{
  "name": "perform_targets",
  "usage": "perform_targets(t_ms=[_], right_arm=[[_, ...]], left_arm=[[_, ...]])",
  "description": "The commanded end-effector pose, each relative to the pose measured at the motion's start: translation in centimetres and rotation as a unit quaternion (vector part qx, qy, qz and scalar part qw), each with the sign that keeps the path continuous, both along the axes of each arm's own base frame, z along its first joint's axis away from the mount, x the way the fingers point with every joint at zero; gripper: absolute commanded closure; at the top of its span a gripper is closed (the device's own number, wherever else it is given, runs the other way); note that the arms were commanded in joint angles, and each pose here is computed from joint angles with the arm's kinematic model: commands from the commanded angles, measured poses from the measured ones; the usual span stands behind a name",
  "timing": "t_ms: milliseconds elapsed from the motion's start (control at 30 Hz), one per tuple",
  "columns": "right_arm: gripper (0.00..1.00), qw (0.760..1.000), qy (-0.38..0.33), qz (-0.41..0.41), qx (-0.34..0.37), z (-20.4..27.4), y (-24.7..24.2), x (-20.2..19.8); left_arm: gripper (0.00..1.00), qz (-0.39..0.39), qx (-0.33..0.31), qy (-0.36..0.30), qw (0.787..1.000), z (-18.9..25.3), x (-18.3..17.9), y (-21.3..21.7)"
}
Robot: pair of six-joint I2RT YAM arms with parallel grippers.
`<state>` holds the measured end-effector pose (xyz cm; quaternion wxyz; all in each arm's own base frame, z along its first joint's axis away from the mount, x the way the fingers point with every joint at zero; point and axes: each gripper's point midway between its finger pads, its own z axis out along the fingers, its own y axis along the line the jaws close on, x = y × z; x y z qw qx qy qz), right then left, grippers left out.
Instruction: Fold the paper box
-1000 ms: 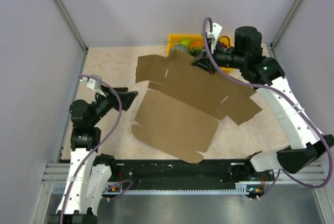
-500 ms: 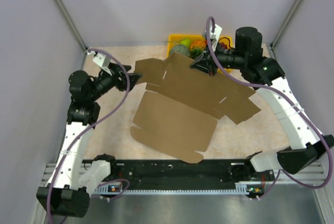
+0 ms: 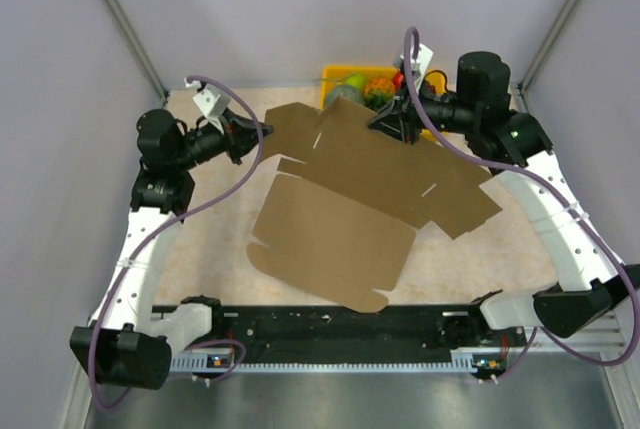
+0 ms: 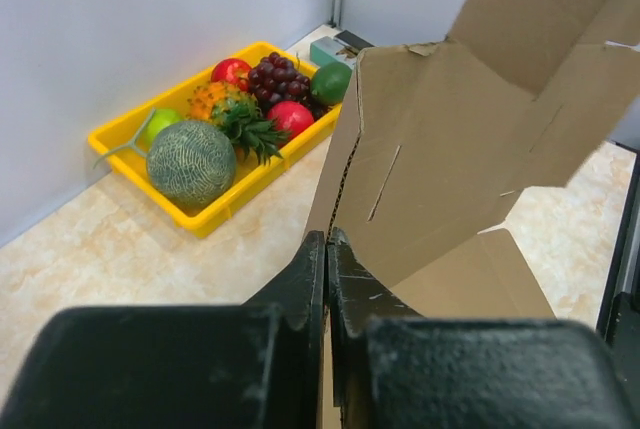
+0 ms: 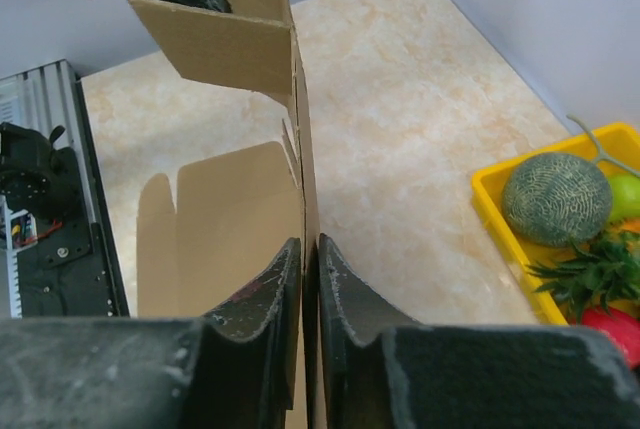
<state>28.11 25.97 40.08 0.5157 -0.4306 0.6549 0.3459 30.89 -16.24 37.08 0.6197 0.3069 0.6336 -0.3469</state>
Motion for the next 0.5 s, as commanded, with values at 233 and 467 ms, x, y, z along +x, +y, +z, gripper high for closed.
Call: perform_targets(t_ms=[233, 467], right_arm=[[0.62, 0.996, -0.034, -0.064, -0.044, -0.3, -3.1, 0.1], [0.61, 0.997, -0.029, -0.007, -0.065, -1.8, -2.3, -0.9]], left_arm=[[1.00, -0.054, 0.026, -0.092, 0.994, 5.1, -3.4, -0.6], [1.00, -0.074, 0.053, -0.125, 0.988, 5.6, -4.6, -0.7]])
